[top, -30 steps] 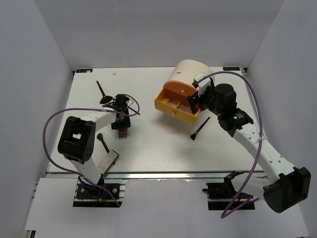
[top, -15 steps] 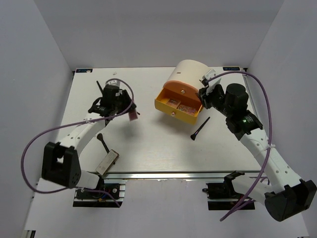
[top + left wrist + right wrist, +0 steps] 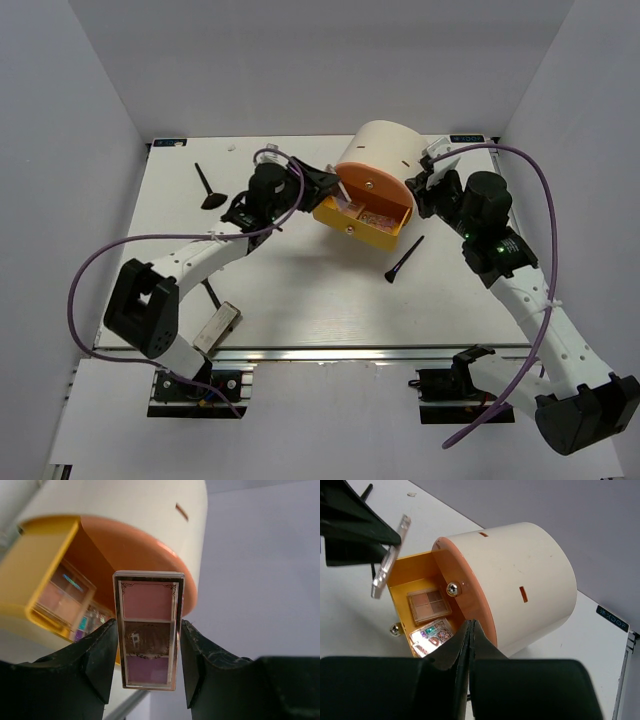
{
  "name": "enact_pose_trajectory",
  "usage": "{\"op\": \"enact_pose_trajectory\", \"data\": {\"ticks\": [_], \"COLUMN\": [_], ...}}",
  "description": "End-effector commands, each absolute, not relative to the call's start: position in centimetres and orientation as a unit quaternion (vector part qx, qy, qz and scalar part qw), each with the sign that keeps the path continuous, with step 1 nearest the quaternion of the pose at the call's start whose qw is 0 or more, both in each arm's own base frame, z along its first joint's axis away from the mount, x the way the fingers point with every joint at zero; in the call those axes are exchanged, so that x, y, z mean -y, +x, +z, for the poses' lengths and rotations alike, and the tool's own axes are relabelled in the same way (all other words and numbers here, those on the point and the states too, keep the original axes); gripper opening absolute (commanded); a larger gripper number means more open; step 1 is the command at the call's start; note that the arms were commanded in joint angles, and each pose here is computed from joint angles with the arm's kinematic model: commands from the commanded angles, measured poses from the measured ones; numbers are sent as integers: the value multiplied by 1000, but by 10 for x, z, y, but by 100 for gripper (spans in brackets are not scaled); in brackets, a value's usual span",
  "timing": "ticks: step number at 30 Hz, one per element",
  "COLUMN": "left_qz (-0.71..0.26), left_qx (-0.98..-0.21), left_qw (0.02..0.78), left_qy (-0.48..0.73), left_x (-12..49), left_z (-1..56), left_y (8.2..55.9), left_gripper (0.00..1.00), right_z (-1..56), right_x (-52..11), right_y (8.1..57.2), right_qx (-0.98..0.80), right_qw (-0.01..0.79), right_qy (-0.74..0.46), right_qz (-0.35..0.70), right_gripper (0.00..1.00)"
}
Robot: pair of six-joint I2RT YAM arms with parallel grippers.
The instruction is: Organize the makeup
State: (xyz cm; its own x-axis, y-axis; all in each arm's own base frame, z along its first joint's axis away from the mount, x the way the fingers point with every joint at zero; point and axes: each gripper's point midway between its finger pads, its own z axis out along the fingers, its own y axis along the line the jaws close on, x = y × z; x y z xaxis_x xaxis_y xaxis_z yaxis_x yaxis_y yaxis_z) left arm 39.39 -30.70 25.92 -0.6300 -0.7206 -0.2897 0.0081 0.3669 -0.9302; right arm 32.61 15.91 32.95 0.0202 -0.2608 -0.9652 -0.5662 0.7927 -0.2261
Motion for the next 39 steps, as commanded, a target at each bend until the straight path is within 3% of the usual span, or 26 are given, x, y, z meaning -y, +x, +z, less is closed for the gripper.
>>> {"op": "enact_pose_trajectory", "data": {"ticks": [1, 3, 4, 6, 9, 11, 16, 18, 20, 22, 23, 24, 25, 27, 28, 30, 31, 34, 37, 38, 39], "left_qz": [-550, -551, -546, -538, -541, -542, -547, -550, -554, -559, -557, -550, -541, -468, -450, -349, -324, -257, -214, -195, -177], "left_qx": [-703, -697, -700, -706, -705, -705, -705, -704, -699, -688, -684, -684, -687, -730, -735, -785, -794, -808, -805, -804, -811], "left_qw": [350, 349, 349, 347, 344, 345, 342, 341, 345, 362, 373, 384, 391, 402, 412, 391, 384, 352, 391, 432, 443], "left_qy": [-283, -299, -302, -302, -301, -299, -294, -294, -292, -288, -289, -286, -287, -294, -295, -330, -342, -397, -392, -359, -340], "left_x": [325, 329, 330, 331, 333, 333, 337, 339, 339, 331, 323, 315, 303, 270, 254, 206, 188, 115, 60, 45, 39], "left_z": [294, 292, 288, 282, 278, 280, 282, 283, 289, 306, 312, 316, 324, 301, 310, 266, 256, 222, 237, 266, 277], "left_y": [394, 395, 396, 396, 395, 395, 397, 399, 398, 398, 399, 399, 392, 387, 378, 364, 356, 322, 306, 308, 306], "left_gripper": [0, 0, 14, 26, 57, 72, 89, 89, 85, 65, 47, 17, 5, 0, 0, 0, 20, 63, 81, 92, 93], "right_z": [345, 346, 342, 342, 340, 339, 335, 335, 334, 333, 333, 327, 325, 306, 305, 295, 280, 241, 199, 195, 189], "right_x": [-154, -154, -153, -152, -152, -153, -154, -154, -155, -158, -162, -165, -182, -208, -215, -233, -239, -266, -302, -321, -340], "right_y": [325, 322, 322, 320, 317, 316, 314, 313, 313, 310, 307, 302, 287, 245, 230, 194, 190, 174, 165, 171, 164], "right_qx": [-674, -673, -676, -675, -676, -676, -677, -677, -677, -674, -668, -664, -640, -580, -552, -493, -493, -462, -444, -433, -416], "right_qw": [673, 674, 672, 673, 670, 670, 666, 666, 665, 662, 660, 650, 636, 582, 566, 512, 477, 413, 380, 405, 410], "right_qy": [-281, -279, -278, -276, -277, -279, -281, -282, -285, -296, -311, -339, -390, -510, -544, -599, -615, -672, -721, -720, -731], "right_qz": [118, 122, 122, 124, 127, 129, 135, 135, 137, 143, 149, 148, 185, 255, 281, 367, 387, 405, 372, 361, 352], "right_gripper": [0, 1, 2, 6, 13, 19, 29, 31, 32, 32, 32, 32, 32, 32, 39, 53, 66, 77, 80, 81, 82]}}
